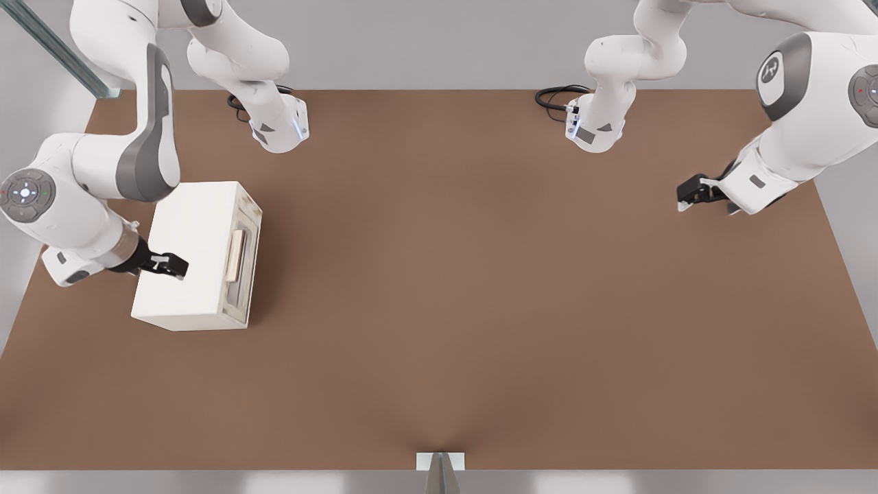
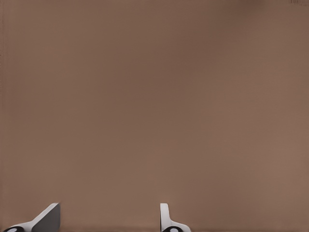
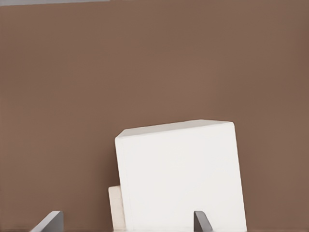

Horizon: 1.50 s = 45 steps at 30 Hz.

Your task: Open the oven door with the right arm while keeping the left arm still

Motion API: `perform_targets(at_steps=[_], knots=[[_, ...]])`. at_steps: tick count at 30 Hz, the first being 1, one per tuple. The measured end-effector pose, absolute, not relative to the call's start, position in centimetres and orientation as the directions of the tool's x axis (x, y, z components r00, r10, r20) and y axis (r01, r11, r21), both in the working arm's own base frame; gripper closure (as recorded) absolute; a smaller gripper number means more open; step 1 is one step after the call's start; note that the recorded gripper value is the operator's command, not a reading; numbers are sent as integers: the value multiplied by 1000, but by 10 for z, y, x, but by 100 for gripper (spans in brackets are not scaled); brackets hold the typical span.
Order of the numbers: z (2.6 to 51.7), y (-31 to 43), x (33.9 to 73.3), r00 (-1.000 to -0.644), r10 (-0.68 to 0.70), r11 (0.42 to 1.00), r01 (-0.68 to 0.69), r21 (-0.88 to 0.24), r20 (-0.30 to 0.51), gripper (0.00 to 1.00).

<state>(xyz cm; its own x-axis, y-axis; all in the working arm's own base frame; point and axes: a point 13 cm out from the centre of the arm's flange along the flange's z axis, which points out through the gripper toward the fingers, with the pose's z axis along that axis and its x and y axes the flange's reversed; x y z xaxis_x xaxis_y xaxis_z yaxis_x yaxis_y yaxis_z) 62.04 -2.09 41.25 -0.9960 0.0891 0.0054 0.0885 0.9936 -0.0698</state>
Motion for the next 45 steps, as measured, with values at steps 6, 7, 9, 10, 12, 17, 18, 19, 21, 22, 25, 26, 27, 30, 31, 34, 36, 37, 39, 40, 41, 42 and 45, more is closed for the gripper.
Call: perform_targets(at_steps=[6, 7, 9, 10, 12, 17, 18, 19, 21, 22, 25, 26, 27, 30, 31, 34, 36, 37, 39, 40, 41, 42, 45], knots=[[344, 93, 589, -960, -201, 910, -256, -327, 193, 0], [329, 119, 576, -934, -255, 855, -338, -393, 249, 0], [314, 137, 556, -902, -284, 767, -417, -487, 325, 4], [303, 132, 543, -890, -271, 729, -438, -525, 367, 35], [293, 113, 519, -881, -233, 674, -451, -585, 412, 68], [275, 76, 490, -898, -151, 610, -414, -676, 414, 79], [271, 72, 489, -904, -138, 602, -402, -690, 405, 79], [266, 66, 488, -909, -125, 593, -390, -704, 398, 79], [258, 56, 491, -924, -96, 584, -354, -731, 371, 79], [256, 52, 493, -932, -84, 579, -333, -744, 351, 79], [248, 47, 502, -955, -55, 562, -272, -781, 293, 79], [246, 45, 506, -962, -43, 560, -247, -791, 270, 79], [244, 44, 511, -968, -31, 559, -224, -798, 249, 79], [234, 42, 520, -980, -5, 553, -169, -816, 200, 79], [229, 43, 521, -982, 2, 550, -157, -820, 190, 79], [222, 43, 524, -988, 20, 547, -116, -829, 151, 79], [221, 43, 525, -991, 32, 545, -89, -834, 126, 79], [218, 42, 525, -992, 38, 543, -78, -836, 118, 79], [214, 41, 524, -993, 51, 540, -60, -840, 103, 79], [212, 41, 524, -994, 57, 538, -50, -841, 96, 79], [211, 41, 524, -994, 62, 537, -41, -843, 88, 79], [211, 41, 524, -995, 66, 535, -32, -844, 80, 79], [212, 43, 525, -995, 80, 533, -3, -846, 54, 79]])
